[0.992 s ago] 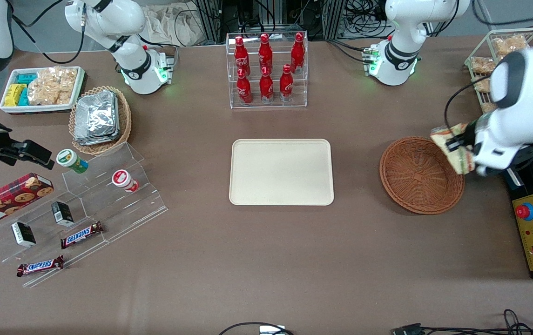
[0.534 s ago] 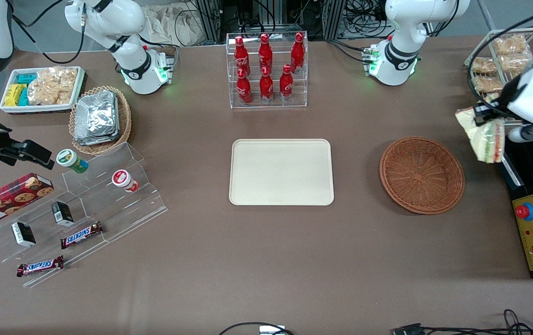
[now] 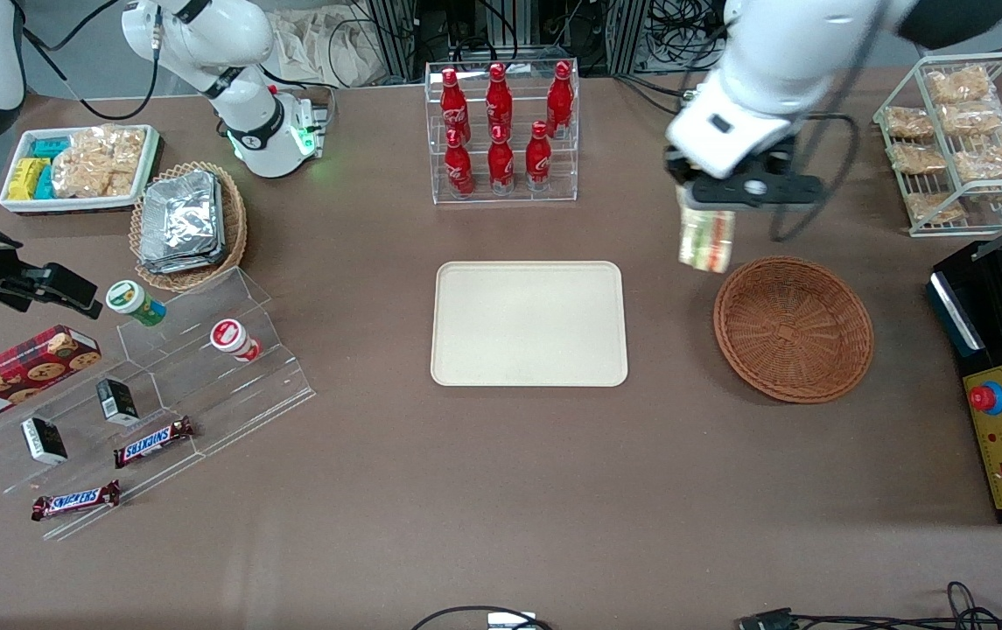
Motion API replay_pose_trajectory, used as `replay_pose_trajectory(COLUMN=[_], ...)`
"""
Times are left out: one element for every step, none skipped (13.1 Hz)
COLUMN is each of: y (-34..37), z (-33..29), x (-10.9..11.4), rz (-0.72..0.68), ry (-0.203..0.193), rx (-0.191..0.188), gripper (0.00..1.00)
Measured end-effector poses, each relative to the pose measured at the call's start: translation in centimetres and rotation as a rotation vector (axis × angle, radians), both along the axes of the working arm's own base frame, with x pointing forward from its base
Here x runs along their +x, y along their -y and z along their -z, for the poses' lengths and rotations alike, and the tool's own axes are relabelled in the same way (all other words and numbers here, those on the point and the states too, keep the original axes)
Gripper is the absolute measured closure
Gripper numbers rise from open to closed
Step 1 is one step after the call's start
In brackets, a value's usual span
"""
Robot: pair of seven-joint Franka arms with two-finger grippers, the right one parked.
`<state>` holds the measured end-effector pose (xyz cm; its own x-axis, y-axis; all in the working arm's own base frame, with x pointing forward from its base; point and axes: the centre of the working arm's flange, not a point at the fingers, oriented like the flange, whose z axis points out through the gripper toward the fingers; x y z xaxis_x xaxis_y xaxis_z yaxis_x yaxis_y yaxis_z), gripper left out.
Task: Place sandwich from basket to tray
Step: 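Carry the sandwich with the left gripper over the cream tray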
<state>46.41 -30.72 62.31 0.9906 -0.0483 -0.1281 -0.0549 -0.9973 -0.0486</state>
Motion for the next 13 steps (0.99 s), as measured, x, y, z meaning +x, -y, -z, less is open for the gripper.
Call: replay_pose_trajectory(y=[1.9, 2.9, 3.2, 3.3, 3.4, 3.6, 3.9, 4.2, 4.4, 4.5, 4.6, 4.8, 5.0], z=[0.6, 1.4, 2.5, 3.7, 5.5, 7.7, 10.4, 13.1, 15.7, 18.3, 20.9, 23.3, 25.6], x=[-0.2, 0.1, 0.7, 1.4, 2.0, 2.6, 3.1, 3.6, 3.9, 4.3, 4.4, 4.2, 3.8], rz=[-0.008, -0.010, -0.011, -0.014, -0.013, -0.011, -0.009, -0.009, -0.009, -0.006, -0.003, 0.000, 0.005], ry=[-0.005, -0.010, -0.021, -0.034, -0.053, -0.076, -0.094, -0.113, -0.125, -0.128, -0.125, -0.121, -0.110], rx=[-0.015, -0.030, -0.039, -0.045, -0.047, -0.049, -0.054, -0.061, -0.064, -0.061, -0.061, -0.068, -0.077], gripper=[0.81, 0.81, 0.81, 0.81, 0.81, 0.81, 0.81, 0.81, 0.81, 0.81, 0.81, 0.81, 0.81])
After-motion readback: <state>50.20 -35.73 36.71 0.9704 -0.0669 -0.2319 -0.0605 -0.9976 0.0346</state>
